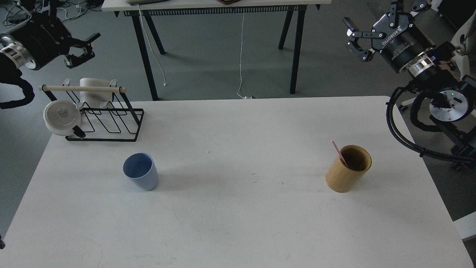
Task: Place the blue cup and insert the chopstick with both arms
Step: 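Move the left gripper down toward the blue cup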
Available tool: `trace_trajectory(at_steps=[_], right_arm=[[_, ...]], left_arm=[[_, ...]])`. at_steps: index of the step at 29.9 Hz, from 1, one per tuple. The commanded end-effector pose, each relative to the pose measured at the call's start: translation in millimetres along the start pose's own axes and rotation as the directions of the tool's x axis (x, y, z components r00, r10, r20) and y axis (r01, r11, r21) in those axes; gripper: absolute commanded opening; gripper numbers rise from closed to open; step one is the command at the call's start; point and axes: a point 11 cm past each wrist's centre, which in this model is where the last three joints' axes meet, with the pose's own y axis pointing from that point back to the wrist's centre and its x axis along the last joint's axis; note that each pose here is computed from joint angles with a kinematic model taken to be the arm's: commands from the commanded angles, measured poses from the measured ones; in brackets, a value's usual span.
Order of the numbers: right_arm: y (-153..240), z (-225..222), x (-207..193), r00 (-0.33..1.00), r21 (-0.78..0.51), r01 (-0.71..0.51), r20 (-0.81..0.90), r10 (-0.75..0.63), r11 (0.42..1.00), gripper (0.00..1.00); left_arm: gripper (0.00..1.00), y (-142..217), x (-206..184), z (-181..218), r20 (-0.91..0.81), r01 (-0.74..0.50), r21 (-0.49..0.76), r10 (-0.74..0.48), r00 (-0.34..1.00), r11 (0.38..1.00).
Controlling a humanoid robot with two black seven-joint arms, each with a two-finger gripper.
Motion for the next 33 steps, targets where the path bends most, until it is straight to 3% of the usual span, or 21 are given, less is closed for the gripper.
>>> trace_trajectory(at_steps=[1,15,20,26,30,33], right_arm=[[-2.1,4.0,-4.0,1.0,-0.001,0.01,0.01,-0.01,1.0,1.0],[-4.9,10.8,-8.0,0.999,-0.001,0.017,0.028,-0.017,1.0,1.0],[-4.0,9.3,-6.8,1.0,0.0,0.014,0.024,-0.014,1.0,1.0],[-4.0,8.4,-7.0,1.0,-0.005,0.018,0.014,-0.018,1.0,1.0],[-3.5,9.6,-6.5,1.0,-0.017,0.022,-0.01,-0.022,1.0,1.0],[-3.0,10.6,-6.0,1.0,-0.023,0.022,-0.018,-0.022,1.0,1.0]], left_arm=[[1.0,0.3,0.3,3.7,-0.006,0.0,-0.039,0.0,1.0,0.999],[1.0,-0.1,-6.1,14.1,0.025,0.016,-0.053,-0.015,1.0,0.998],[1.0,22.8,14.3,44.8,0.295,-0.075,-0.059,0.089,0.951,0.995],[1.0,48.8,28.2,65.1,0.613,-0.133,-0.064,0.144,0.777,0.989],[1.0,63.4,-15.5,77.5,0.768,0.02,-0.054,0.028,0.64,0.998],[1.0,59.5,-61.2,63.8,0.857,0.136,0.035,-0.1,0.505,0.99]])
